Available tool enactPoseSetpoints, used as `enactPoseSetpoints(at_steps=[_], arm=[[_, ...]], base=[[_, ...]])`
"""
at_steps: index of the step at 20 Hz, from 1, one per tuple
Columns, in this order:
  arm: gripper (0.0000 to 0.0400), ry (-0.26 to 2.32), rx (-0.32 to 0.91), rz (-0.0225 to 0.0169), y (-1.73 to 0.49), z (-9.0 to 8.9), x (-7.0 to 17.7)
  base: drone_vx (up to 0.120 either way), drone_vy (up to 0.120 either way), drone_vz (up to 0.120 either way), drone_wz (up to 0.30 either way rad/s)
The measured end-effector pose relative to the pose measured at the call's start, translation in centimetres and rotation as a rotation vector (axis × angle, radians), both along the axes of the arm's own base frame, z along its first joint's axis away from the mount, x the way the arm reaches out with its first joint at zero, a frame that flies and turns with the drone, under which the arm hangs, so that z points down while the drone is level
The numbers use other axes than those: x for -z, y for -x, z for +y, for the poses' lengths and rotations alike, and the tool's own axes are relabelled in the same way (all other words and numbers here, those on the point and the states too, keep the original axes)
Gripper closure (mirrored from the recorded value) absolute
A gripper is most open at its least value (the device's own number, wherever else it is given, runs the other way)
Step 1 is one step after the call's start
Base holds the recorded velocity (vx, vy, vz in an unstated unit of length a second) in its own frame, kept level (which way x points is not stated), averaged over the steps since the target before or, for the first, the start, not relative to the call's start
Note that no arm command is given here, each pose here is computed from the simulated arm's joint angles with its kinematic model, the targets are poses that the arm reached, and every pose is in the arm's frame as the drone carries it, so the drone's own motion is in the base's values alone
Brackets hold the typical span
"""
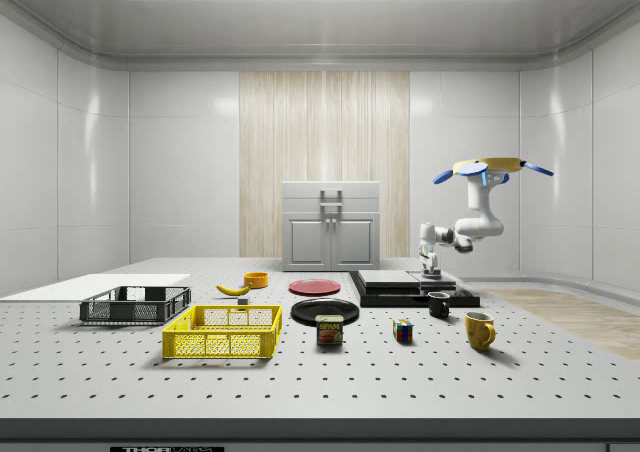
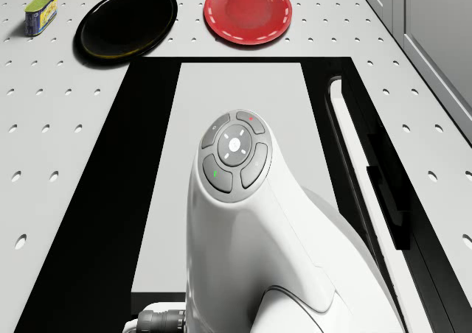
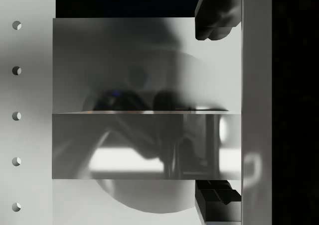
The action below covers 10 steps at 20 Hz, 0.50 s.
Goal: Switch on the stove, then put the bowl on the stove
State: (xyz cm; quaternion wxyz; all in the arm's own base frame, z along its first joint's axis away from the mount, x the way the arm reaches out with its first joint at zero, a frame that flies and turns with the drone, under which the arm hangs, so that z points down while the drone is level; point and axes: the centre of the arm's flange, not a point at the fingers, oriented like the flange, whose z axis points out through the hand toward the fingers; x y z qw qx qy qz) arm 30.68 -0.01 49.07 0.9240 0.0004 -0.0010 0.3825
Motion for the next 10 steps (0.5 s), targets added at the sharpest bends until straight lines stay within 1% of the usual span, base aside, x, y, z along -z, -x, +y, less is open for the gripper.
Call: enactPoseSetpoints(at_steps=[10], arm=[[0.0000, 0.000, 0.000, 0.0000, 0.00, 0.00, 0.00]], base=[[0.000, 0.000, 0.000, 0.000]])
